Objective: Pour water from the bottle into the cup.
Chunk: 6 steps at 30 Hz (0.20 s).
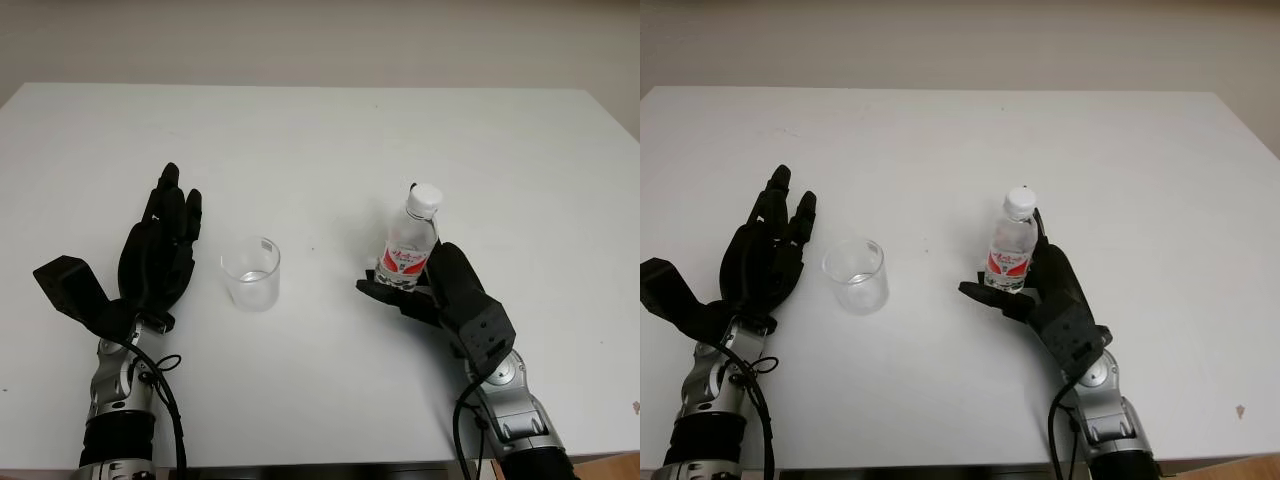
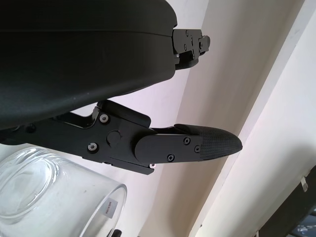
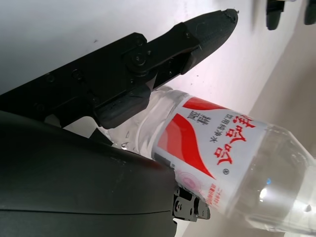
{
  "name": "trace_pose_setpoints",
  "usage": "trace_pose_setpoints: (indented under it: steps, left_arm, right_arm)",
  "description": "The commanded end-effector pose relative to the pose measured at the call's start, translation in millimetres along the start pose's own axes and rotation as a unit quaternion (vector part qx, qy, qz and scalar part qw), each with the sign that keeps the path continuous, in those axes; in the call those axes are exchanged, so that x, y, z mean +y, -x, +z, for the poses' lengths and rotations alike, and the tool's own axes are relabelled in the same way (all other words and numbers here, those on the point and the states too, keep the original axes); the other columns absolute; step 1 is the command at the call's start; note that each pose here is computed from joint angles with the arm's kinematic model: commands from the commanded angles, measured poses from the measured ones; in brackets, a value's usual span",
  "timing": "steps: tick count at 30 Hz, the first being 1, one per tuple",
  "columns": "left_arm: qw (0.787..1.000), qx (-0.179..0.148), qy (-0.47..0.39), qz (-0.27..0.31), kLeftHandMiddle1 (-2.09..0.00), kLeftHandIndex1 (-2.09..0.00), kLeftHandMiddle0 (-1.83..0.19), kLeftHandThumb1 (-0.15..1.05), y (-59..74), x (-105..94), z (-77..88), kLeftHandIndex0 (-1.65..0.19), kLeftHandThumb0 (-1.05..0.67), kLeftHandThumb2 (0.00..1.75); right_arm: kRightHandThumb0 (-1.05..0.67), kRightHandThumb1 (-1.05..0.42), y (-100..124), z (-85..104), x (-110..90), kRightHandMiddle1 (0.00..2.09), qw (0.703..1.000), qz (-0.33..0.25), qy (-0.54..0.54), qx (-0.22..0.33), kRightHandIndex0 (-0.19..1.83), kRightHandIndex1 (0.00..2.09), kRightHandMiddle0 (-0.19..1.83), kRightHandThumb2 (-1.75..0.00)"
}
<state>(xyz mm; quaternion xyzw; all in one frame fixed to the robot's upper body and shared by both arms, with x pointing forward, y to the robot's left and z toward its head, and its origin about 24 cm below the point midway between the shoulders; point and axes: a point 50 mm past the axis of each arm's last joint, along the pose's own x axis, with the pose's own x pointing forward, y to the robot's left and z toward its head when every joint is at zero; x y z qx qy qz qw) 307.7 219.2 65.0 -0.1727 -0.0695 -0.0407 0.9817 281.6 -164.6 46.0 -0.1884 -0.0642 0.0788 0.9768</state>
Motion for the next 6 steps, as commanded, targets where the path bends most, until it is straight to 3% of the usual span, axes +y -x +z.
trace_pose_setpoints:
  steps: [1,6]
  left_arm:
    - [1.0,-0.007,0.001,-0.005,-0.05,-0.05,0.09,1.05,-2.7,-0.3,4.1,0.07,-0.69,0.36]
    - [1.0,-0.008,-0.009,-0.004,-0.05,-0.06,0.09,1.05,1.7,3.5,5.7,0.06,-0.69,0.37]
  right_arm:
    - [-0.97,-0.9,-2.1,1.5,-0.2,0.0,1.0,0.0,-0.006,-0.009,-0.19,0.0,-0.19,-0.06]
    - [-0.99,-0.92,2.3,1.6,1.9,0.0,1.0,0.004,-0.006,-0.008,-0.19,0.0,-0.19,-0.06]
